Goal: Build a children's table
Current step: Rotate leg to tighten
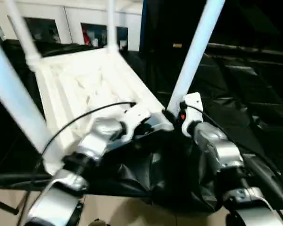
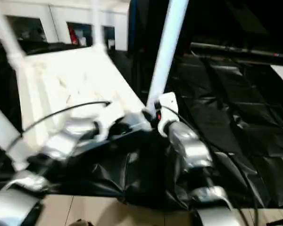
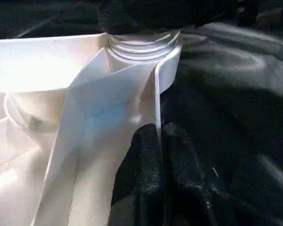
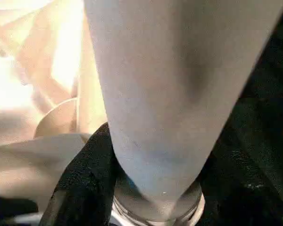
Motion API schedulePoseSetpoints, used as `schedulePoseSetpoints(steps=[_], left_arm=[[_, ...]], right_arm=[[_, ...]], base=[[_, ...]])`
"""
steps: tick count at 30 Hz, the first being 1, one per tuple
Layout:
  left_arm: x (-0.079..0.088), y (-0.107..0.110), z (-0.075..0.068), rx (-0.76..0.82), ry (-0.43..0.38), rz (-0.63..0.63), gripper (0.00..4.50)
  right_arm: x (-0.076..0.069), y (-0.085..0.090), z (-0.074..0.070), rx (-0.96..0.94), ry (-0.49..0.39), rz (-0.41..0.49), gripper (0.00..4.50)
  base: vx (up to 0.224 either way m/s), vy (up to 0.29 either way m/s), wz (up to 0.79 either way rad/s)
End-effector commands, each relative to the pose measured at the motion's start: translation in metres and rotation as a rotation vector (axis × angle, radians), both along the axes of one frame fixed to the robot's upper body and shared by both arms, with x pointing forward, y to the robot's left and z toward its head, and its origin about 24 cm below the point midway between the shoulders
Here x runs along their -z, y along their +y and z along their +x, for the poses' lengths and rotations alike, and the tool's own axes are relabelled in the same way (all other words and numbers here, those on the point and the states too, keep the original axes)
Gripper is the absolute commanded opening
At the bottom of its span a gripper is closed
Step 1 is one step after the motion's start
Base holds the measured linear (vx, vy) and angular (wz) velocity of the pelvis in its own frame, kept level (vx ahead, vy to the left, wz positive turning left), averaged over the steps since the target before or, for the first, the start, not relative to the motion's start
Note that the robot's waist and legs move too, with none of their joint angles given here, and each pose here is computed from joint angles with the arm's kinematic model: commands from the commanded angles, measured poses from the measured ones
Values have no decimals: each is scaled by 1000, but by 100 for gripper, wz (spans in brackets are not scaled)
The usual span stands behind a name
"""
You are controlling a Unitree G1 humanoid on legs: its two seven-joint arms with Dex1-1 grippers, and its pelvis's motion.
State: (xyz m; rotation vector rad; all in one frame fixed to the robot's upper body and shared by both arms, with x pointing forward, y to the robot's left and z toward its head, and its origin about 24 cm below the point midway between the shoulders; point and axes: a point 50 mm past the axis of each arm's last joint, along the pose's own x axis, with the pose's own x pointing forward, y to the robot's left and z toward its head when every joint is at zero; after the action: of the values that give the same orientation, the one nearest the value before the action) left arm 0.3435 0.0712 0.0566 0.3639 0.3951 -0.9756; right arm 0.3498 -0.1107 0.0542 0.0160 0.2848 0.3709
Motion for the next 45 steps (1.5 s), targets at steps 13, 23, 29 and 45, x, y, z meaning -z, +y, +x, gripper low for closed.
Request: schedulePoseSetpoints(steps=[13, 23, 29, 45], left_arm=[[-3, 5, -8, 148, -2, -50, 0], [-7, 30, -29, 341, 44, -95, 0], [-6, 32, -36, 367, 61, -110, 0], [-5, 39, -40, 365, 79, -95, 0]], right_arm=[[5, 4, -15, -310, 11, 47, 289], [0, -35, -39, -603, 32, -75, 289], [-1, -28, -40, -638, 27, -27, 289], [4, -28, -48, -699, 55, -8, 214]], base=[[0, 0, 0], [0, 0, 0], [0, 0, 0], [0, 0, 0]])
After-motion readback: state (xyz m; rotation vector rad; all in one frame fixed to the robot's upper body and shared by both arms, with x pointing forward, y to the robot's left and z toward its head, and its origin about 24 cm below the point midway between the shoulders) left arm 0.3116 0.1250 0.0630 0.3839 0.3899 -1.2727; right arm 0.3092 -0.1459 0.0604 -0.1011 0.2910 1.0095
